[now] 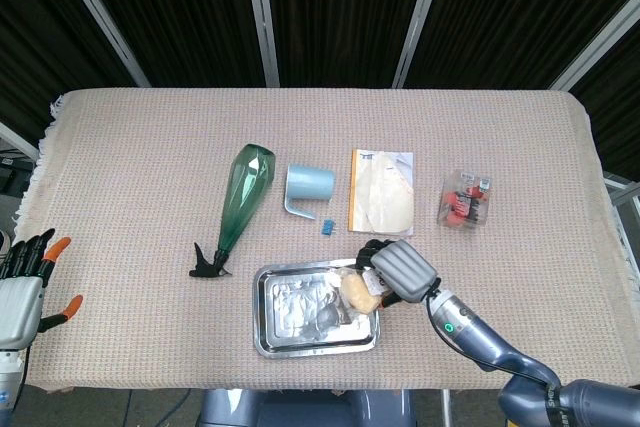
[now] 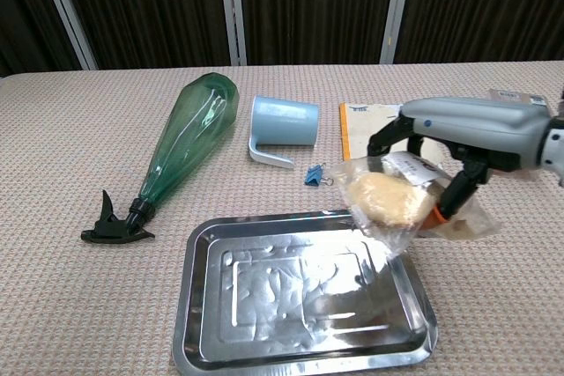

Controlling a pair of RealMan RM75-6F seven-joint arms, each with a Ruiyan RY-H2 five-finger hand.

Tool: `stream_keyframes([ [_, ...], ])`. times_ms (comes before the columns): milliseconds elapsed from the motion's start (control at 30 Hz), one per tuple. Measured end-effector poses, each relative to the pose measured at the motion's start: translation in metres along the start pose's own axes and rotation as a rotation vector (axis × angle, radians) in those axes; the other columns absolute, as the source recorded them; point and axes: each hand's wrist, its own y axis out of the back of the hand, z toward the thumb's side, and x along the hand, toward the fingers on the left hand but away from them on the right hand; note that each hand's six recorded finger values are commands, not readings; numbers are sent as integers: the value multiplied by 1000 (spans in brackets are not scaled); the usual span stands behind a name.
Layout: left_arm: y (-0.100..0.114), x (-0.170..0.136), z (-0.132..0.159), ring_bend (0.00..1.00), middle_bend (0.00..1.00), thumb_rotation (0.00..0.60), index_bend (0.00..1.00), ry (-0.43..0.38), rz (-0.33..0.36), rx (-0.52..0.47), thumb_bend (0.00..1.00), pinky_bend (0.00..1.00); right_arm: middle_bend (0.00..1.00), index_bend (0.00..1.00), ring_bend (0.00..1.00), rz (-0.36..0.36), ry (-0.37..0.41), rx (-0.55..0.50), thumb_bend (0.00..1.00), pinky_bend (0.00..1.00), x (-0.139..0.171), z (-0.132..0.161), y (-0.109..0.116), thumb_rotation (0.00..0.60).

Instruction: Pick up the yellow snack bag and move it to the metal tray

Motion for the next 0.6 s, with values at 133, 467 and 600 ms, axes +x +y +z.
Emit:
stream_keyframes([
  [133,0,0,-2,0,0,600,121,5,2,1,231,0,368,485,241,28,45,-4,181,457,-16,20,-9,600],
  [467,-3,-1,-5,0,0,600,122,14,-5,-2,231,0,0,1,0,130,93,-4,173,69,-44,51,-40,600],
  [600,-2,-1,-5,0,0,600,122,14,-3,-2,231,0,0,0,0,124,86,17,170,26,-44,52,-39,600],
])
